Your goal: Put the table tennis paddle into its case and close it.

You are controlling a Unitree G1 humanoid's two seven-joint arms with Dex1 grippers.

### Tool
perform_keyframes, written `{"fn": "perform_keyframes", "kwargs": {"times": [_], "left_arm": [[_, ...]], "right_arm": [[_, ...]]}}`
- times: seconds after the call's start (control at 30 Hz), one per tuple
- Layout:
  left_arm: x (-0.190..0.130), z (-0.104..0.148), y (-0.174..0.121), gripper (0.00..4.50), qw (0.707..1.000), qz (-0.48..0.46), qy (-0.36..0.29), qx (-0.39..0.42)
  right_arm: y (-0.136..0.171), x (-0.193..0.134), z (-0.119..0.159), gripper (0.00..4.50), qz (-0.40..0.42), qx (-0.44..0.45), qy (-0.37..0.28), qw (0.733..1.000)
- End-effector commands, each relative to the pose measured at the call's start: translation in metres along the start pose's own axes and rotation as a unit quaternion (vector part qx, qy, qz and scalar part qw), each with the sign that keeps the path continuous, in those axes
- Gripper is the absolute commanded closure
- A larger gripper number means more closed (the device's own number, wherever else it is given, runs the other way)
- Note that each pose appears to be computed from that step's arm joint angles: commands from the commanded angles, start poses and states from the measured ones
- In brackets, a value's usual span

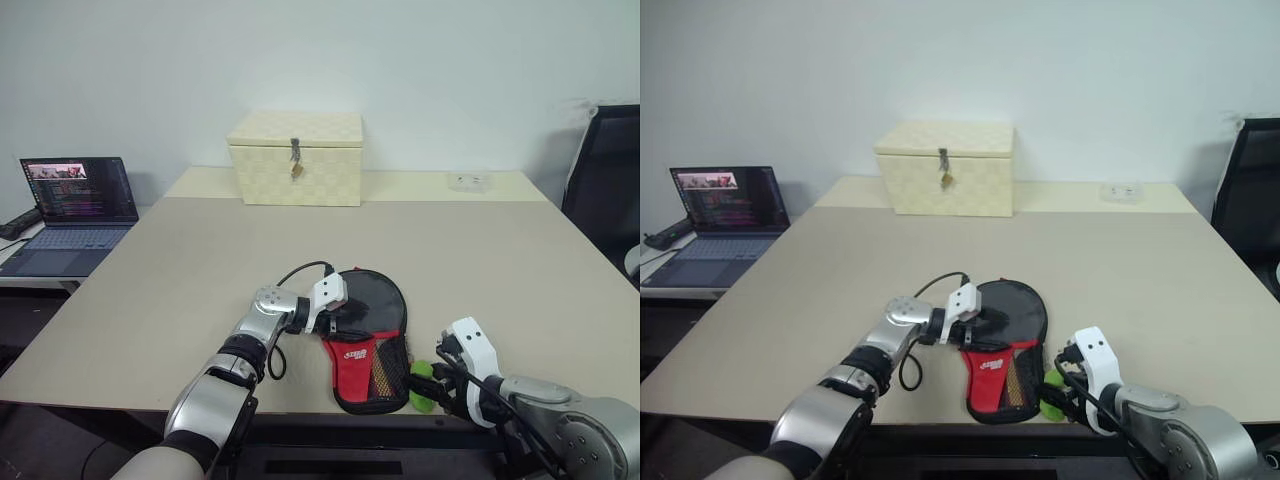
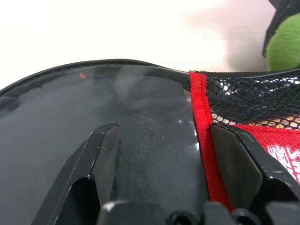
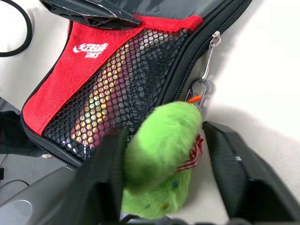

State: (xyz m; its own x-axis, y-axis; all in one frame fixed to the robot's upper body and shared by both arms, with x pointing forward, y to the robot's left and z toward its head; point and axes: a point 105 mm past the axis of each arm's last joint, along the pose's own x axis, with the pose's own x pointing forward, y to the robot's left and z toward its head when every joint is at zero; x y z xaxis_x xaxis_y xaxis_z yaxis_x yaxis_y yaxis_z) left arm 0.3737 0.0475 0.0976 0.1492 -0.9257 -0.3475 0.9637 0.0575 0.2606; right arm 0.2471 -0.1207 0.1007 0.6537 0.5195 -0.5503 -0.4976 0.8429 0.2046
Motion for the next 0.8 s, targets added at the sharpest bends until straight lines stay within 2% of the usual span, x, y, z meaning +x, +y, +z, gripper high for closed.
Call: {"fn": "perform_keyframes", "kwargs": {"times": [0.03,0.13,0.17,0.33,0.57,0.8], "left_arm": [[0.005,-0.007,-0.007,1.15,1.000,-0.020,0.017,0.001],[0.005,-0.011,-0.011,1.15,0.999,-0.032,0.029,0.000],[0.005,-0.013,-0.013,1.15,0.999,-0.037,0.034,0.002],[0.010,-0.019,-0.016,1.15,0.998,-0.044,0.047,-0.004],[0.023,-0.018,-0.017,1.15,0.998,-0.041,0.054,-0.009],[0.036,-0.013,-0.018,1.15,0.997,-0.042,0.058,-0.004]], "right_arm": [[0.000,-0.003,0.005,3.35,-0.008,-0.015,-0.013,1.000],[-0.005,-0.007,0.004,4.30,-0.014,-0.020,-0.010,1.000],[-0.008,-0.009,0.004,4.47,-0.016,-0.024,-0.007,1.000],[-0.013,-0.027,0.001,4.47,0.001,-0.069,0.019,0.997],[0.014,-0.052,-0.008,4.47,0.103,-0.133,0.059,0.984],[0.037,-0.051,-0.025,4.47,0.154,-0.157,0.074,0.973]]}}
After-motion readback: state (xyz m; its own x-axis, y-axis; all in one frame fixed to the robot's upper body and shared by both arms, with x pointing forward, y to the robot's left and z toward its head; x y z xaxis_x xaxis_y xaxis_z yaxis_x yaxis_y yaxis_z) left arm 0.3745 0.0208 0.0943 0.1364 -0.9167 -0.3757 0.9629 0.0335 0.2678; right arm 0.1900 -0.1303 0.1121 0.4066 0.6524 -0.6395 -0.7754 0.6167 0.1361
